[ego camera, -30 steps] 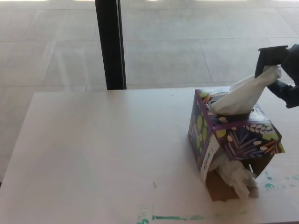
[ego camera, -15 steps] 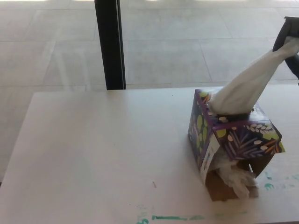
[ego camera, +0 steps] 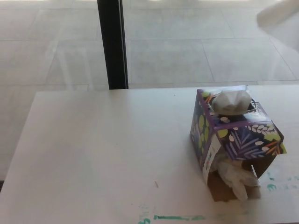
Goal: The robot uses its right hand to pull out a tissue from the tissue box kept in the middle of the desk and put it on the right side
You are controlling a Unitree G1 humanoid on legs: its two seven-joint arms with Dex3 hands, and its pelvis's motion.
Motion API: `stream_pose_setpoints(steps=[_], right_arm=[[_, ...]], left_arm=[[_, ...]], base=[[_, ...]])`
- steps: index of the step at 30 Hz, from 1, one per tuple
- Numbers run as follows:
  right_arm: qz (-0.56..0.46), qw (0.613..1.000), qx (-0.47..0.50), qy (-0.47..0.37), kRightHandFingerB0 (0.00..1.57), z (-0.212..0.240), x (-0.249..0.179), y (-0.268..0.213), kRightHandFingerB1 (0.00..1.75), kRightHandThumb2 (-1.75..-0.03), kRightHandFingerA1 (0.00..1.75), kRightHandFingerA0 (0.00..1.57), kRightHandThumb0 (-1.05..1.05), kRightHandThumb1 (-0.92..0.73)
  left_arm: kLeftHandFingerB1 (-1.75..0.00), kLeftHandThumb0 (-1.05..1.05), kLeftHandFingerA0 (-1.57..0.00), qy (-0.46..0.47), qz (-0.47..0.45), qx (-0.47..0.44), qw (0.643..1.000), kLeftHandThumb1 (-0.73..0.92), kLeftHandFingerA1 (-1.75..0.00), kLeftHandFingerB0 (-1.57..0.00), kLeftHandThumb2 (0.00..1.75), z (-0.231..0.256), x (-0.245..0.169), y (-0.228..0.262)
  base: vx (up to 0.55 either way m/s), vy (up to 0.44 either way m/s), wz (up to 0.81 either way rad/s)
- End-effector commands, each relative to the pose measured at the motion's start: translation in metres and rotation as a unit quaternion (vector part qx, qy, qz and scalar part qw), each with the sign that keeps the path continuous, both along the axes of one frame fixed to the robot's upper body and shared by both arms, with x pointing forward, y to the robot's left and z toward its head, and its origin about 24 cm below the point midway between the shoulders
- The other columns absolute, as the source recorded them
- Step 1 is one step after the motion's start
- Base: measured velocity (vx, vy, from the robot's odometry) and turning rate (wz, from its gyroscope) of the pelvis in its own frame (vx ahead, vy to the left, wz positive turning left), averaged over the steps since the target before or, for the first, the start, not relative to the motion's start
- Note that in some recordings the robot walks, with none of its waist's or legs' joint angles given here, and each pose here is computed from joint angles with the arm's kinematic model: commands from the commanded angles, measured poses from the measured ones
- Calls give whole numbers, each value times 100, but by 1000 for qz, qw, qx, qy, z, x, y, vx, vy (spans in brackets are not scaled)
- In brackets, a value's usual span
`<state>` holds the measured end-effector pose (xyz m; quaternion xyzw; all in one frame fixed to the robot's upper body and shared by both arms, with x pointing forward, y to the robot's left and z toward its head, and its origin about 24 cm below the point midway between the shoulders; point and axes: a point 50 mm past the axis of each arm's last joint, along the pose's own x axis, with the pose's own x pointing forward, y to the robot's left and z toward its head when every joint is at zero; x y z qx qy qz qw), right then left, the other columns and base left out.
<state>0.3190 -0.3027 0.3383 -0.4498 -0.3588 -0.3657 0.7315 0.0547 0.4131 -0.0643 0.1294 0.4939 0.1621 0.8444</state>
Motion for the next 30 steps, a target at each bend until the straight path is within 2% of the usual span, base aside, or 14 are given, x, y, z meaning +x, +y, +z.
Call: stream_pose_setpoints(steps=[1, 8, 12, 13, 14, 15, 16, 17, 21, 22, 23, 24, 29, 30], right_arm=[[-53, 996, 49, -52, 82, 22, -19, -30, 154, -119, 175, 99, -25, -50], [-84, 995, 22, -56, 85, 28, -38, -50, 152, -118, 175, 101, -23, -48], [-73, 997, -19, -3, 82, 13, -35, -40, 151, -133, 175, 100, -30, -35], [-58, 997, -37, 22, 96, 3, -32, -36, 120, -117, 141, 125, -24, -41], [-35, 996, -60, 61, 96, -15, -28, -28, 120, -117, 141, 125, -24, -41], [-31, 994, -62, 86, 95, -24, -26, -25, 118, -116, 138, 124, -26, -44], [-17, 992, -71, 103, 82, -33, -25, -22, 140, -120, 173, 97, -13, -46], [0, 987, -86, 136, 94, -54, -22, -14, 135, -117, 167, 102, -19, -48], [27, 975, -87, 203, 94, -94, -16, -2, 118, -101, 162, 97, -21, -51], [27, 973, -88, 213, 91, -104, -15, 0, 116, -94, 162, 93, -18, -52], [26, 968, -100, 228, 86, -116, -14, 1, 120, -93, 161, 90, -14, -54], [22, 957, -109, 270, 83, -129, -14, 3, 115, -88, 166, 84, -19, -61], [-31, 873, -161, 460, 68, -186, -17, -4, 140, -83, 172, 88, -17, -63], [-37, 862, -157, 481, 67, -193, -17, -5, 134, -73, 168, 88, -19, -67]], left_arm=[[-45, -92, -65, -9, 3, 13, 1000, 92, -56, -51, 80, 5, -1, 5], [-49, -94, -62, -7, 0, 13, 1000, 80, -58, -48, 93, 5, -4, 5], [-44, -88, -65, -10, 1, 12, 1000, 92, -55, -53, 77, 5, -3, 5], [-43, -88, -64, -11, 1, 11, 1000, 92, -54, -51, 77, 5, -2, 4], [-43, -88, -64, -11, 3, 11, 1000, 92, -54, -51, 77, 5, -2, 4], [-43, -88, -65, -12, 3, 11, 1000, 92, -55, -51, 77, 5, -2, 4], [-47, -92, -65, -13, 3, 10, 1000, 92, -55, -54, 78, 4, -1, 4], [-43, -88, -65, -11, 5, 10, 1000, 92, -54, -52, 77, 4, -1, 4], [-49, -93, -61, -17, 9, 6, 1000, 80, -57, -48, 92, 2, 3, 1], [-43, -88, -65, -18, 8, 5, 1000, 92, -55, -52, 77, 2, 4, 1], [-49, -93, -62, -18, 8, 6, 1000, 80, -58, -48, 94, 2, 4, 1], [-45, -87, -62, -18, 6, 9, 1000, 92, -53, -50, 78, 2, 5, 1], [-49, -93, -63, -24, 6, 7, 1000, 81, -58, -47, 94, 1, 7, -1], [-43, -87, -66, -24, 6, 7, 1000, 92, -54, -52, 78, 1, 7, -1]], base=[[0, 0, 0], [0, 0, 0], [0, 0, 0], [0, 0, 0], [0, 0, 0], [0, 0, 0], [0, 0, 0], [0, 0, 0], [0, 0, 0], [0, 0, 0], [0, 0, 0], [0, 0, 0], [0, 0, 0], [0, 0, 0]])
